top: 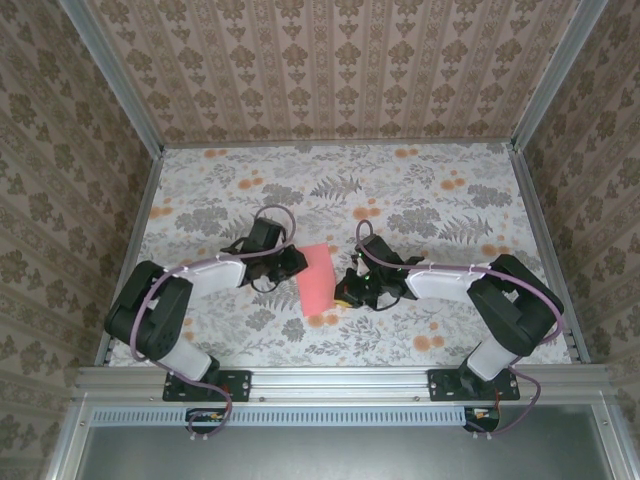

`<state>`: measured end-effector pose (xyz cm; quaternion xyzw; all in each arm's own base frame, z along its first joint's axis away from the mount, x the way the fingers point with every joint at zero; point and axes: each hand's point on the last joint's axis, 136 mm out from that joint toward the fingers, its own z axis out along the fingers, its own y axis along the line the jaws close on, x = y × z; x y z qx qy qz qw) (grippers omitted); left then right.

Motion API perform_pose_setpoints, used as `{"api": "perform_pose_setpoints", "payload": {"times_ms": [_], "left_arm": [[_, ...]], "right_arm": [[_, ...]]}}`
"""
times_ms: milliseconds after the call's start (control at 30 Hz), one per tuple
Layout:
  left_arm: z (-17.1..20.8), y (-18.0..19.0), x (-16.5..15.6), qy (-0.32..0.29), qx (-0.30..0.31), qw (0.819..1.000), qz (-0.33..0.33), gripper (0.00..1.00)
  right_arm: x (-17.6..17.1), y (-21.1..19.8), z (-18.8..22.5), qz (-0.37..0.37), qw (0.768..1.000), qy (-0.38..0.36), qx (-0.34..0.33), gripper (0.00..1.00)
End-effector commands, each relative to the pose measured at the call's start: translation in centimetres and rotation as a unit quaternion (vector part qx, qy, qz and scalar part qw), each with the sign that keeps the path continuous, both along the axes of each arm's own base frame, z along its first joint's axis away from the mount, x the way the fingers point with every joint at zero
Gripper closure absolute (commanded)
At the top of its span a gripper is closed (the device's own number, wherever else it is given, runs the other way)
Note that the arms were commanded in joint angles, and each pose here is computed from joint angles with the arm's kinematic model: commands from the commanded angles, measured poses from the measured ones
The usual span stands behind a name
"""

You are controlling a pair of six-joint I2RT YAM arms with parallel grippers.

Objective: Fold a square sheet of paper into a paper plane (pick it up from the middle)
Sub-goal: Third fold the triangle at the center of the table.

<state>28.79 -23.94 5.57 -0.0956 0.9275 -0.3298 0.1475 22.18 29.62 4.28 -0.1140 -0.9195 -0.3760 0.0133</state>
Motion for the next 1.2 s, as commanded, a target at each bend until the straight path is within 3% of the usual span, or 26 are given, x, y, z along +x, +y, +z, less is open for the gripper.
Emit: {"api": "perform_pose_setpoints", "payload": {"times_ms": [0, 333, 700, 1167], "left_arm": [[0.7, 1.0, 1.0, -0.023, 0.02, 0.999, -0.015, 0.84], [-1.7, -0.7, 1.2, 0.007, 0.005, 0.998, -0.059, 0.87], [-4.9, -0.9, -0.4, 0.05, 0.029, 0.996, -0.074, 0.9], [-5.4, -0.8, -0.6, 0.057, 0.04, 0.995, -0.075, 0.9]], "right_arm": [[-0.4, -1.1, -1.3, -0.011, 0.999, 0.027, -0.041, 0.98], [0.0, -0.4, -0.6, -0.005, 0.999, 0.023, -0.036, 0.98], [1.8, 2.0, 1.3, 0.011, 1.0, -0.003, 0.004, 0.98], [5.3, 5.8, 1.0, 0.019, 0.998, -0.039, 0.039, 0.98]]}}
